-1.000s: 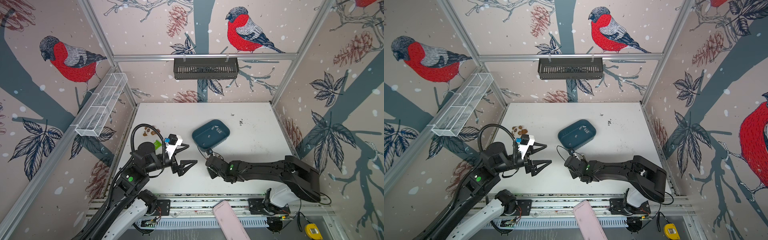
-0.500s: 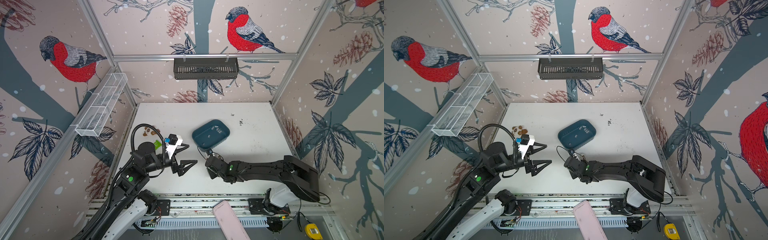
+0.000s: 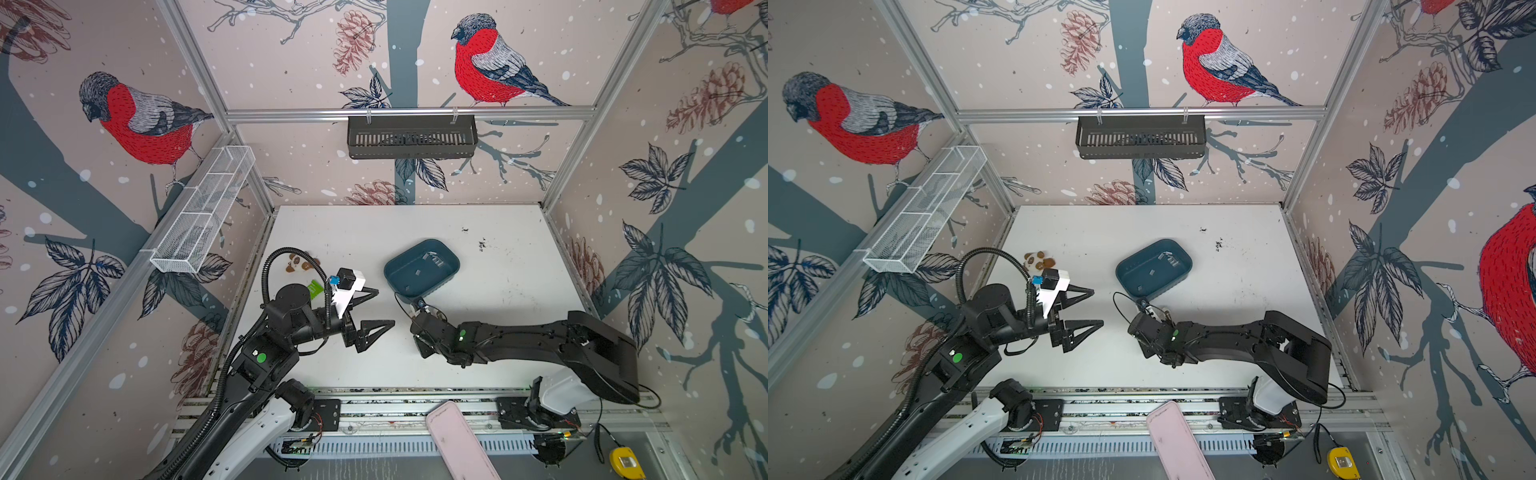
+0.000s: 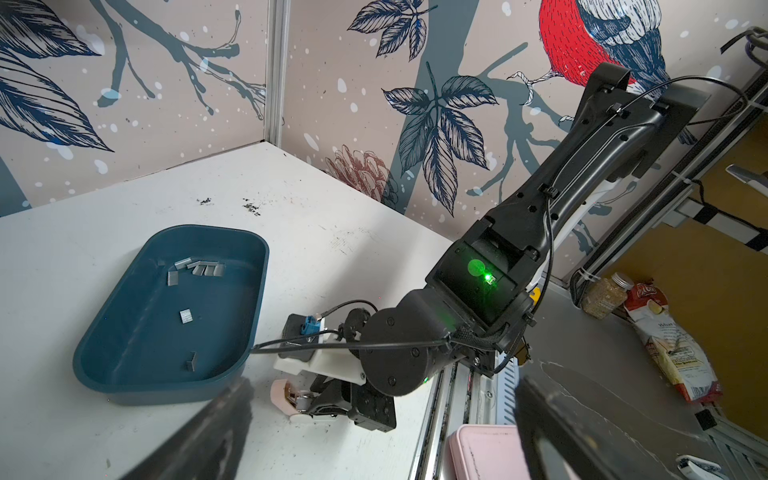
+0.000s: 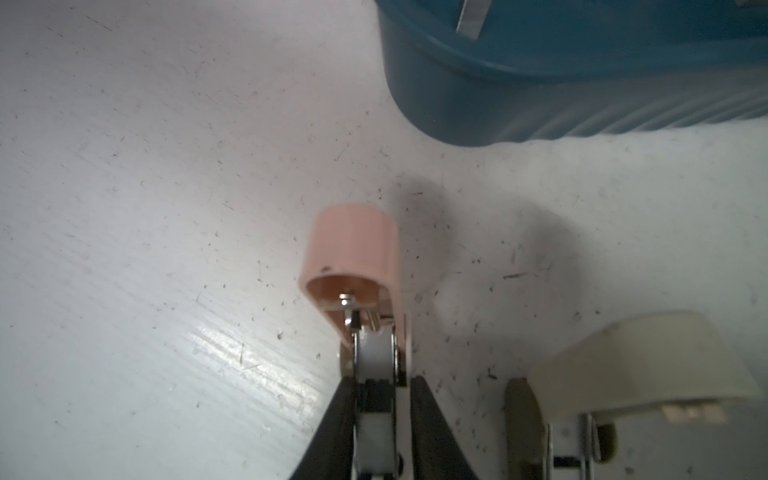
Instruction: Load the staples into the stapler
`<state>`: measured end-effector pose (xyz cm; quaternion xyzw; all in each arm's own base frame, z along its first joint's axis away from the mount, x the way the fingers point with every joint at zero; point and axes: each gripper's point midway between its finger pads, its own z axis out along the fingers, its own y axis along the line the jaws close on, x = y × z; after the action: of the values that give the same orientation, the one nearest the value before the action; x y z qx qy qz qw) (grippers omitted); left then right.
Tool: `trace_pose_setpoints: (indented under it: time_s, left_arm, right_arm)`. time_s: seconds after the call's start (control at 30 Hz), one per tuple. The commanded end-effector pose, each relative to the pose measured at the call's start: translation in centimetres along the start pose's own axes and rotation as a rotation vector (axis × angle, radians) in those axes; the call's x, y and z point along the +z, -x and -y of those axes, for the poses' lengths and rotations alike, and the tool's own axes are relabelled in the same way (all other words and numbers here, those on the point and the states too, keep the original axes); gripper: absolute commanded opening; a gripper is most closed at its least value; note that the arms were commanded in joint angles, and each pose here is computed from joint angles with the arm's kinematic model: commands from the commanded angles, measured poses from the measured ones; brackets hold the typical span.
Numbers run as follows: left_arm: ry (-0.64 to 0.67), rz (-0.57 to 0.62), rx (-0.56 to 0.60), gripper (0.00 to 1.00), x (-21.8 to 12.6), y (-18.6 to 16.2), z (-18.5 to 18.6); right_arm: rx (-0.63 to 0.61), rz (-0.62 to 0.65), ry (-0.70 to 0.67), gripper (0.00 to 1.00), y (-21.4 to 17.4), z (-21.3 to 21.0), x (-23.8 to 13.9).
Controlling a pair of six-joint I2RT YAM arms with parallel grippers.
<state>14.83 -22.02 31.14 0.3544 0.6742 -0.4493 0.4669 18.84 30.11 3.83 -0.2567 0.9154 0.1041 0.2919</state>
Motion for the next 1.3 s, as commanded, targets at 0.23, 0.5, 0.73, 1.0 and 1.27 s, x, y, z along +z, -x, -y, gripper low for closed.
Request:
trace_pose_setpoints:
  time_s: [0.23,0.5,0.73,1.0,1.27]
  left_arm:
    - [-0.019,0.03,0.047,0.97,0.0,0.9,0.4]
    - [-0.019,0.028,0.043,0.97,0.0,0.8,0.3]
    - [-0.018,0.028,0.044,0.97,0.0,0.8,0.3]
    - [-0.009,0.025,0.033,0.97,0.2,0.7,0.0]
    - [-0.031,-0.048,-0.076,0.95,4.2,-0.6,-1.8]
  right_arm:
    - [0.009,0.01,-0.006,0.28,0.3,0.0,0.0]
    - [0.023,0.02,0.009,0.28,0.6,-0.1,0.0]
    - [0.031,0.025,0.023,0.29,0.9,-0.3,0.0]
    - [0.061,0.054,0.034,0.3,1.3,0.1,-1.1]
    - [0.175,0.111,0.082,0.3,0.4,2.3,-4.1]
